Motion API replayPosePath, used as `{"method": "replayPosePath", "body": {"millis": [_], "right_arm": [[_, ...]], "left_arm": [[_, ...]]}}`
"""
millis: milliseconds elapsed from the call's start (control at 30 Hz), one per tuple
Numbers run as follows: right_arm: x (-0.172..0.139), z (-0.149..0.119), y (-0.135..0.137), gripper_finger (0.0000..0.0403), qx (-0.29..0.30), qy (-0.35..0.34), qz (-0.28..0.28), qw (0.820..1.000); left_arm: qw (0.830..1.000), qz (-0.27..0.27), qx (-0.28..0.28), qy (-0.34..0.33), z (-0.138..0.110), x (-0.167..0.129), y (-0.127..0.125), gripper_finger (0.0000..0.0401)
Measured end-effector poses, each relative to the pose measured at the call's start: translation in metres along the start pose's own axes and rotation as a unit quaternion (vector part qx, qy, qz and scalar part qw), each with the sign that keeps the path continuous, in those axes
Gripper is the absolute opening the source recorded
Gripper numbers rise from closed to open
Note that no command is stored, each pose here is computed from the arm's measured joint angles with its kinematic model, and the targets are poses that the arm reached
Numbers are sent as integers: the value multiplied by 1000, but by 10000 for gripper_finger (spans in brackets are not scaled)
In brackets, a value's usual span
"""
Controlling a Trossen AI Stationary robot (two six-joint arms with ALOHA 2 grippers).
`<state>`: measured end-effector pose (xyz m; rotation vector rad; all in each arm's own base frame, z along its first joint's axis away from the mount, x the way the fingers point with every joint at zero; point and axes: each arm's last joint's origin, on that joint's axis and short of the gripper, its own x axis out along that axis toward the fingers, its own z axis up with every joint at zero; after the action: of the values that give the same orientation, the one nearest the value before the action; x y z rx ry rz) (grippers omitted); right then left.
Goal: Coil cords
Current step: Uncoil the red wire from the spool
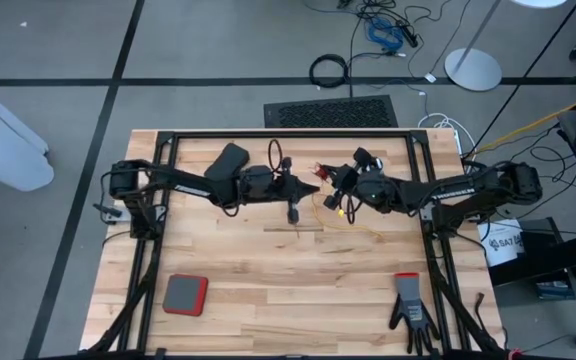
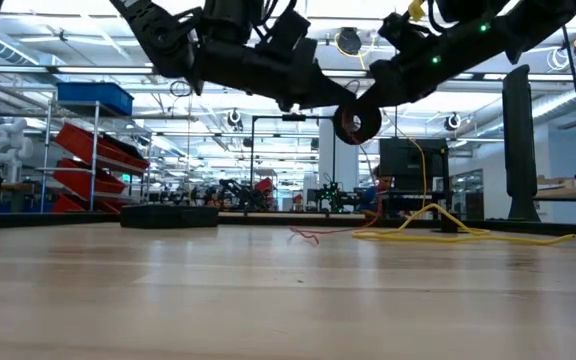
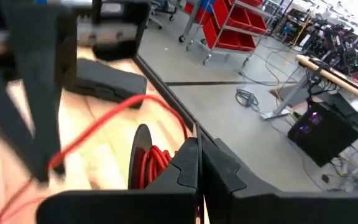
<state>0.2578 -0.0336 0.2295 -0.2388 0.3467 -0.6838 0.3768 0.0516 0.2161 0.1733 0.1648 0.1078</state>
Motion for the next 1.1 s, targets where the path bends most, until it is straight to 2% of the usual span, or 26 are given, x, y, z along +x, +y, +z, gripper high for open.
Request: {"method": "replayPosePath", "body": {"millis": [167, 333, 500, 600, 833, 1000, 1100], "right_arm": [[-7, 5, -1, 0, -11, -11, -10, 1000], [-15, 13, -6, 0, -1, -33, -6, 999], [-26, 25, -7, 0, 14, -80, 26, 996], [-30, 32, -8, 0, 23, -107, 34, 993], [-35, 42, -12, 0, 37, -153, 23, 987], [-33, 41, -15, 0, 32, -142, -2, 989], [-33, 40, -15, 0, 30, -135, -9, 990]], "left_arm": [[998, 38, 30, 48, 10, -15, 8, 1], [989, 80, 57, 107, 9, -25, 18, 0], [985, 81, 55, 143, -1, -24, 22, 0], [984, 67, 44, 162, -11, -20, 20, 0], [986, -6, 26, 166, -30, -7, 3, 0], [990, -59, 26, 128, -26, -2, -14, 1], [990, -69, 29, 121, -24, -2, -22, 18]]}}
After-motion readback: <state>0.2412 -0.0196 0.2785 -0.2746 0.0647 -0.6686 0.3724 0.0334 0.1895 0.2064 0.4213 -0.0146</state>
